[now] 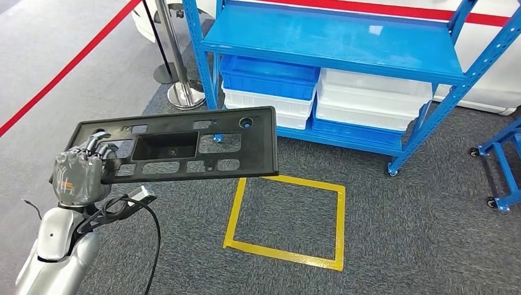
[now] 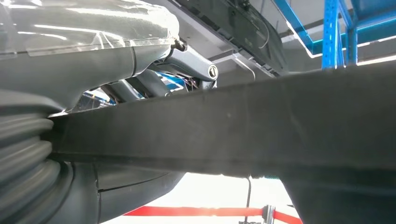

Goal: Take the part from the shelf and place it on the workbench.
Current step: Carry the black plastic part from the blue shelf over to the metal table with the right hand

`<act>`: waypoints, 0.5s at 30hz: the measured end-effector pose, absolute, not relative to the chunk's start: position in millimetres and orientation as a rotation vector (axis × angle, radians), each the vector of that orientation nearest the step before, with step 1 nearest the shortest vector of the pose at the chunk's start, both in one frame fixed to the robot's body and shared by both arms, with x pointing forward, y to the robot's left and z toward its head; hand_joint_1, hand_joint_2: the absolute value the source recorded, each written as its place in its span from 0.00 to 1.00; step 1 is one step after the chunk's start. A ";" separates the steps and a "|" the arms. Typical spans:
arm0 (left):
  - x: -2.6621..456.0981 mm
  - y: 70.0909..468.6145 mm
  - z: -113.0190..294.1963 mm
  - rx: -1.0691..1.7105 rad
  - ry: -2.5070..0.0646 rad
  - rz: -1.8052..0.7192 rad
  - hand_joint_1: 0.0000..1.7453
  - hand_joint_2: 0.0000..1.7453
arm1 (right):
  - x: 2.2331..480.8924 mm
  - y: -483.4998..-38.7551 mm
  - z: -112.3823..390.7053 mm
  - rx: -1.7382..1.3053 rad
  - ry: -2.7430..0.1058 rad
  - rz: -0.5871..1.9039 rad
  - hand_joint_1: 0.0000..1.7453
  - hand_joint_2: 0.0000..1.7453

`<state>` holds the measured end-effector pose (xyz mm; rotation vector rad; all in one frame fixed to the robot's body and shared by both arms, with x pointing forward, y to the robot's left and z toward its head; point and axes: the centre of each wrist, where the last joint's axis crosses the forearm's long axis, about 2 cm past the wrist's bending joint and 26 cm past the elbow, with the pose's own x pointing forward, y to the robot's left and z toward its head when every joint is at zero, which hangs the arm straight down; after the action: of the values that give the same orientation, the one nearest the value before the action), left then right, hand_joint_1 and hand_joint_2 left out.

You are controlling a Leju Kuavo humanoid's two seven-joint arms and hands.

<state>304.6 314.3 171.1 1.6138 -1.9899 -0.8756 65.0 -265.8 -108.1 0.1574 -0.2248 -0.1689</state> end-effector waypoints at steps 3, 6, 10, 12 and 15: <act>303.3 314.8 170.9 1.610 -1.994 -0.873 1.00 1.00 | 64.9 -265.1 -108.0 0.160 -0.225 -0.168 0.00 0.00; 304.1 315.1 172.4 1.604 -2.004 -0.866 1.00 1.00 | 64.3 -265.4 -108.1 0.160 -0.226 -0.167 0.00 0.00; 303.6 316.0 171.8 1.593 -2.012 -0.866 1.00 1.00 | 65.2 -265.2 -108.0 0.160 -0.229 -0.165 0.00 0.00; 304.4 316.7 173.0 1.594 -2.016 -0.861 1.00 1.00 | 65.7 -265.2 -107.9 0.160 -0.230 -0.165 0.00 0.00; 305.0 317.1 174.0 1.595 -2.018 -0.854 1.00 1.00 | 67.9 -265.2 -107.6 0.161 -0.235 -0.164 0.00 0.00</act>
<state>305.0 317.1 174.0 1.5948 -2.0180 -0.8538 67.9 -265.2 -107.6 0.1607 -0.2348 -0.1642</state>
